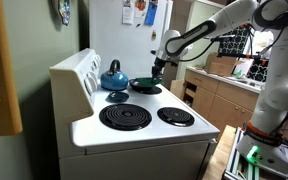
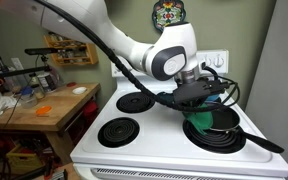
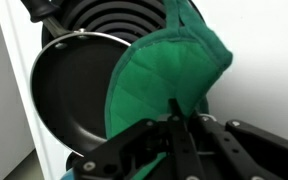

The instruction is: Use the kitchen mitt to move the pan from the back right plate to the back left one

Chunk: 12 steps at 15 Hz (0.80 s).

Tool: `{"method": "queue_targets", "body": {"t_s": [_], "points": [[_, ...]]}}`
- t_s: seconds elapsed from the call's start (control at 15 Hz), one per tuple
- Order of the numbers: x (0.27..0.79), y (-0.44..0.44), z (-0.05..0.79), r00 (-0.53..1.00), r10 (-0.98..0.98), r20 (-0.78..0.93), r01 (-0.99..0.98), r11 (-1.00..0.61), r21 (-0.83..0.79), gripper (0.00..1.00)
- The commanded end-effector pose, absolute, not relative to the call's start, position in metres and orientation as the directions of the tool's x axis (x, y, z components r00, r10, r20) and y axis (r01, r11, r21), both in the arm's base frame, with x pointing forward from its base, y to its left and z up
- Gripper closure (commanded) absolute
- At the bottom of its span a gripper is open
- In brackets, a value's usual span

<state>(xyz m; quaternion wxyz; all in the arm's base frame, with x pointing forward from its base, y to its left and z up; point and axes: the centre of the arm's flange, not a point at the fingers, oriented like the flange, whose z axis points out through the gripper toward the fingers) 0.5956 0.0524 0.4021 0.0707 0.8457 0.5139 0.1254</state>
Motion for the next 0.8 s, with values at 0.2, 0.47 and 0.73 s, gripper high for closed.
{"method": "queue_targets", "body": {"t_s": [0.2, 0.47, 0.73], "points": [[0.617, 0.046, 0.389, 0.412, 0.903, 0.120, 0.868, -0.429, 0.248, 0.66], [0.624, 0.044, 0.379, 0.416, 0.901, 0.118, 0.870, -0.433, 0.236, 0.37], [0.628, 0.040, 0.366, 0.423, 0.899, 0.111, 0.873, -0.437, 0.214, 0.08]]}}
